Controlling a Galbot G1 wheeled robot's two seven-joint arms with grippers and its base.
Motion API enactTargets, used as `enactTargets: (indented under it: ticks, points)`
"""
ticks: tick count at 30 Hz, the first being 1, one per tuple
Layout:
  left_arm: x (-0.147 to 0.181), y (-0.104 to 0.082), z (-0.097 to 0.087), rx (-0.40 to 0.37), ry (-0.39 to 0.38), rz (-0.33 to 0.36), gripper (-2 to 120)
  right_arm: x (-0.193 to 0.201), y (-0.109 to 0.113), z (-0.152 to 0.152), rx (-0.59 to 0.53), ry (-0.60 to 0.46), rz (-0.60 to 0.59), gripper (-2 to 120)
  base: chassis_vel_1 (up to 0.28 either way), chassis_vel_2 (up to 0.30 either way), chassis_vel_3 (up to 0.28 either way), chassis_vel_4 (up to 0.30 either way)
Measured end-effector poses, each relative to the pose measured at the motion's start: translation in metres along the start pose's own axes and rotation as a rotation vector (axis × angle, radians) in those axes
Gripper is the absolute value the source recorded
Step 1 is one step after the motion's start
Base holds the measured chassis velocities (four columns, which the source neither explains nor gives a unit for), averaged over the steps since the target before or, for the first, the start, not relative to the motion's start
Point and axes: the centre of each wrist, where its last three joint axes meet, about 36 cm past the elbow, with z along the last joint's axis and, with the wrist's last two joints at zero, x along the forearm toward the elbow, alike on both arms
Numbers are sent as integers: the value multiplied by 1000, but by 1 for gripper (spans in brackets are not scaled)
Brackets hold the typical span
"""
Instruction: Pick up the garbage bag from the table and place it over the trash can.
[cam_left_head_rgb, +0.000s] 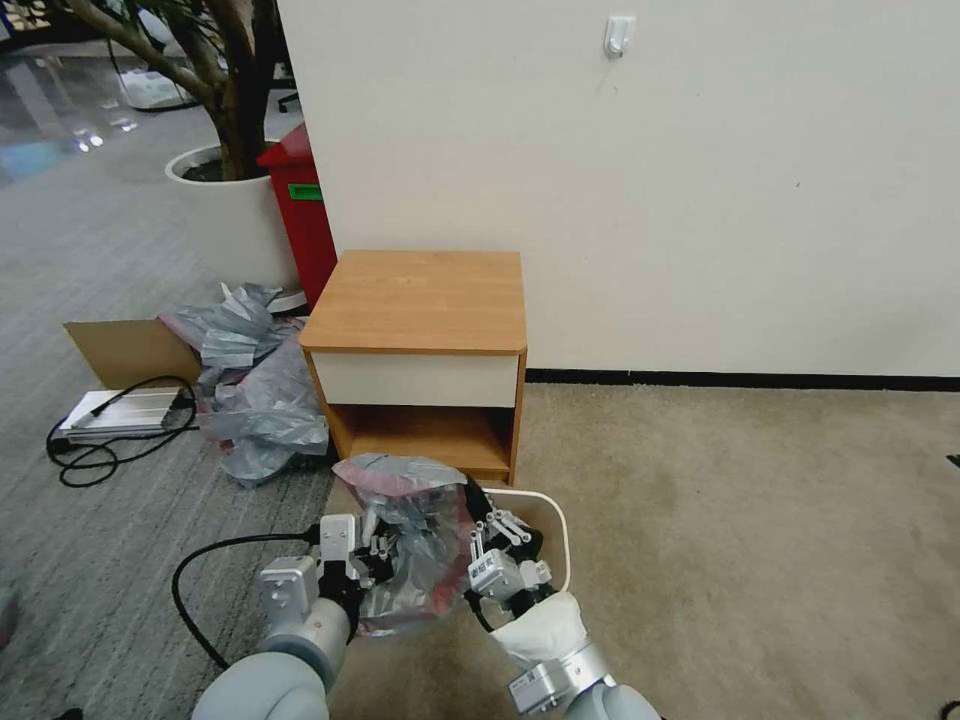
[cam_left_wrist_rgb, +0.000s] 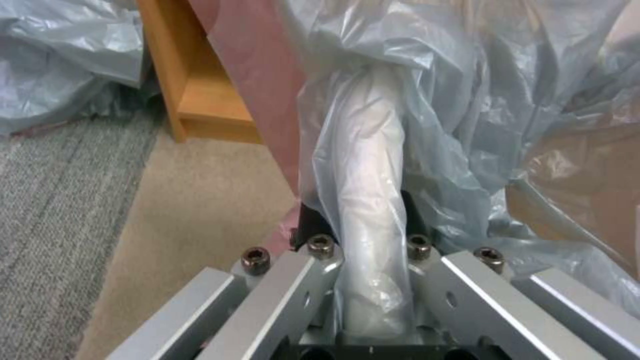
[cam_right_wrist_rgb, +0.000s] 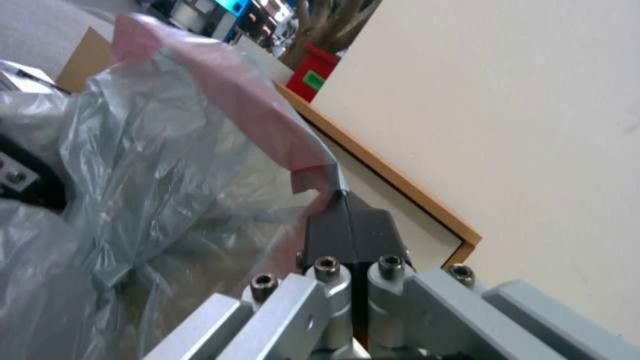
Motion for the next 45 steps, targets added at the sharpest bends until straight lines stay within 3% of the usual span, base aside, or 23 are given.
enactTargets:
  ticks: [12,23,28,36,45]
  points:
    - [10,-5,0,-35,-12,26,3,-10,-9,2,-31,20,1,0,0,0,0,0]
    - [21,-5,2,-109,-71,38,3,-22,-47,13,-11,39,14,0,0,0,0,0]
    - [22,-5,5,-142,-134,27,3,-23,-64,22,6,61,21,0,0,0,0,0]
    - [16,3,7,-143,-228,-4,3,-12,-89,34,38,105,11,0,0,0,0,0]
    - [16,3,7,-124,-252,-5,3,-2,-119,40,81,148,9,0,0,0,0,0]
